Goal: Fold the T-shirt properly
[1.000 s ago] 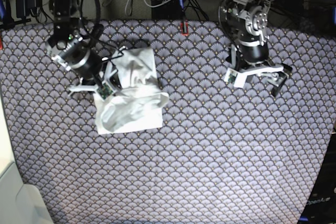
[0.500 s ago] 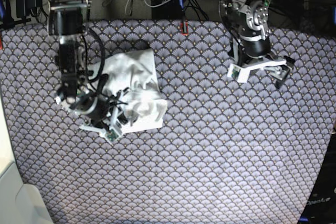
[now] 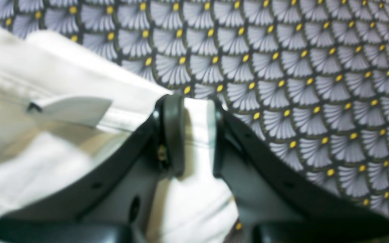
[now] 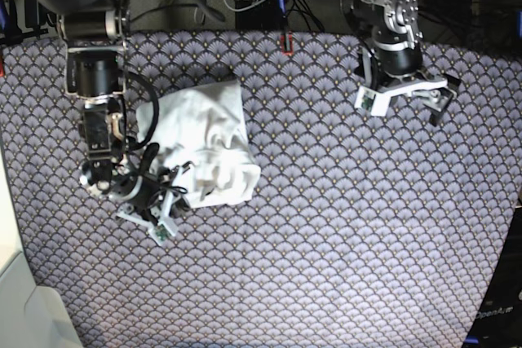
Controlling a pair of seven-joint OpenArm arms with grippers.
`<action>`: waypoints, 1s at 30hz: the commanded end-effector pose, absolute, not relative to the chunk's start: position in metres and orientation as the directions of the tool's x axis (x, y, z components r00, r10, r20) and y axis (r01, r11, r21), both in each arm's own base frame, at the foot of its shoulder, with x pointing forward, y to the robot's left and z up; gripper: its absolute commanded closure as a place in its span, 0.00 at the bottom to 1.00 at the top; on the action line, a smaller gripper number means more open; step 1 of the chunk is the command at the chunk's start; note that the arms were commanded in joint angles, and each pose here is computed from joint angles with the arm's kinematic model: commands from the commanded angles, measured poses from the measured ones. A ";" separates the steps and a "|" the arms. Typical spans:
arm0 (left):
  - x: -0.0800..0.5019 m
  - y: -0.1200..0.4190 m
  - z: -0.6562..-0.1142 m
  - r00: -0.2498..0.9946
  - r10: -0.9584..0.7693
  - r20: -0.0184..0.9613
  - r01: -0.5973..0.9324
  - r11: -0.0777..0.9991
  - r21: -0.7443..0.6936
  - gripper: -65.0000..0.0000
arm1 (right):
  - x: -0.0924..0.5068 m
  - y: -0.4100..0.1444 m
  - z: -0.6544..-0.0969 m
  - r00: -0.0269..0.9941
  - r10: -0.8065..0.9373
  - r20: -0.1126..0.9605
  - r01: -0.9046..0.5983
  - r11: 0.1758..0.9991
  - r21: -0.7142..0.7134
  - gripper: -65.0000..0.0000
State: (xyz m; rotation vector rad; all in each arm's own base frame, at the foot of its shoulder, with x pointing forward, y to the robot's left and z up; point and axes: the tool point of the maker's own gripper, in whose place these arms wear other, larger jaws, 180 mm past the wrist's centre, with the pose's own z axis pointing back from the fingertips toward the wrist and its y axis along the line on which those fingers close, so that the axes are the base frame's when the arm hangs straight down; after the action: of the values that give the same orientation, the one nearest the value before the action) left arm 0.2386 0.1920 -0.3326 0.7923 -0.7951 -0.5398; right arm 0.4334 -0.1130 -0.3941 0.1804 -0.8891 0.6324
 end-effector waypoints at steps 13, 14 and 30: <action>0.247 0.189 -0.319 0.560 -0.698 0.447 0.099 0.592 0.800 0.13 | 0.400 -0.117 -0.289 0.206 0.572 0.794 -0.530 0.748 -0.401 0.84; 0.247 0.189 -0.319 0.560 -0.698 0.447 0.099 0.592 0.800 0.13 | 0.389 -0.115 -0.288 0.203 0.580 0.789 -0.531 0.742 -0.409 0.84; 0.254 0.189 -0.315 0.551 -0.697 0.459 0.084 0.593 0.800 0.13 | 0.310 -0.131 -0.354 0.362 0.495 0.790 -0.529 0.807 -0.264 0.84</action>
State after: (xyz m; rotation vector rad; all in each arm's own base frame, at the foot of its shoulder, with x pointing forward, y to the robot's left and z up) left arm 0.2505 0.1878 -0.3248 0.7897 -0.8368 -0.5338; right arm 0.3055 -0.1284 -0.3616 0.0526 -0.9818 0.6601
